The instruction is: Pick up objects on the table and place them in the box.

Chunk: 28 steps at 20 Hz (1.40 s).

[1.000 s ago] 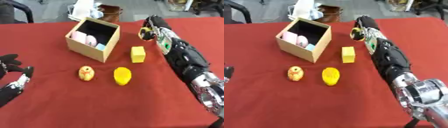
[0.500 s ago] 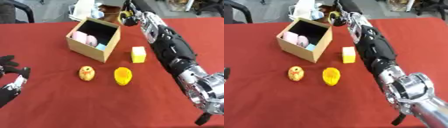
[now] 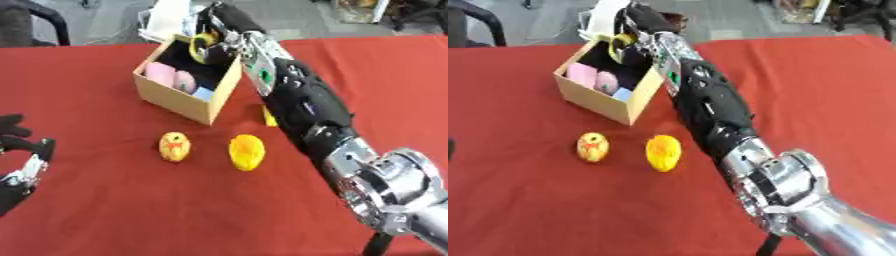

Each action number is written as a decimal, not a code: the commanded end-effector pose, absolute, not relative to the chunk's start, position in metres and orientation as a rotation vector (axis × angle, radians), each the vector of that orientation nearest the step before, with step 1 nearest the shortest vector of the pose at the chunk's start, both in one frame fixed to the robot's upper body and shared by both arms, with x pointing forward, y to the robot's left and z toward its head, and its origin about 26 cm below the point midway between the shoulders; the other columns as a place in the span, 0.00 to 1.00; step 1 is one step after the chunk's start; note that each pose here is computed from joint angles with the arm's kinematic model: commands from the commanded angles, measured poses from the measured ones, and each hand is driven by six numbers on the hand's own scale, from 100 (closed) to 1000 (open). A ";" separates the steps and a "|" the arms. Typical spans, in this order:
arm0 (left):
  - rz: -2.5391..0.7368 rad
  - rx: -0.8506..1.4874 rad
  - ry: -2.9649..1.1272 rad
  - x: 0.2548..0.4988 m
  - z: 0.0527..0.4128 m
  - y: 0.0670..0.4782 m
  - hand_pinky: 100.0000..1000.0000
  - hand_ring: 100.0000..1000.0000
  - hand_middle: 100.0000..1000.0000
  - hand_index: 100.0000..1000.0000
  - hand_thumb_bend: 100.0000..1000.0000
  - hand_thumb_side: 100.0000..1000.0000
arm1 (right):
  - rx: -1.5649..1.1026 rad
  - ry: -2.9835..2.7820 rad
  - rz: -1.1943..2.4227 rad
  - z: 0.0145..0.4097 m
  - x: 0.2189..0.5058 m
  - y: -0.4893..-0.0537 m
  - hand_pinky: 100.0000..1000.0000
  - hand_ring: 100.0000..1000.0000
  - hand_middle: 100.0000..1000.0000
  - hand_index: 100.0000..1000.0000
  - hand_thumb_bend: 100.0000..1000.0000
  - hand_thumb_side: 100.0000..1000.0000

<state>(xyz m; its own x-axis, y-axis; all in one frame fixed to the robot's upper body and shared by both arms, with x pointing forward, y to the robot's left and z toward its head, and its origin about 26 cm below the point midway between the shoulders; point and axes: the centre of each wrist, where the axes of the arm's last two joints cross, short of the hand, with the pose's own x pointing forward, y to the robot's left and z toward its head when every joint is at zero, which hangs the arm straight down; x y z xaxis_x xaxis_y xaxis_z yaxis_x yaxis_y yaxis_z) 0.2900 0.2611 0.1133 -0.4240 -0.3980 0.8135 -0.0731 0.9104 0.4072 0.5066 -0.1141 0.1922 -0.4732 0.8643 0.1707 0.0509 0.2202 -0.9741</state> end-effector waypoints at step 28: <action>-0.369 0.419 -1.970 0.287 0.111 0.275 0.67 0.50 0.51 0.74 0.41 0.34 | -0.732 -1.796 1.896 0.245 0.471 -0.232 0.80 0.80 0.88 0.95 0.09 0.42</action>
<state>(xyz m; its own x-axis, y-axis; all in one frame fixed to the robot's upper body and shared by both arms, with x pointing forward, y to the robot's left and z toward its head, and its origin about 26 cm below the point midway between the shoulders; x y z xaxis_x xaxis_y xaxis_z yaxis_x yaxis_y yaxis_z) 0.2875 0.2696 0.1054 -0.3868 -0.4252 0.8183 -0.1073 0.9021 0.4180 0.4749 -0.2225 0.2218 -0.7606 0.6463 -0.0619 0.0197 -0.0724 -0.9972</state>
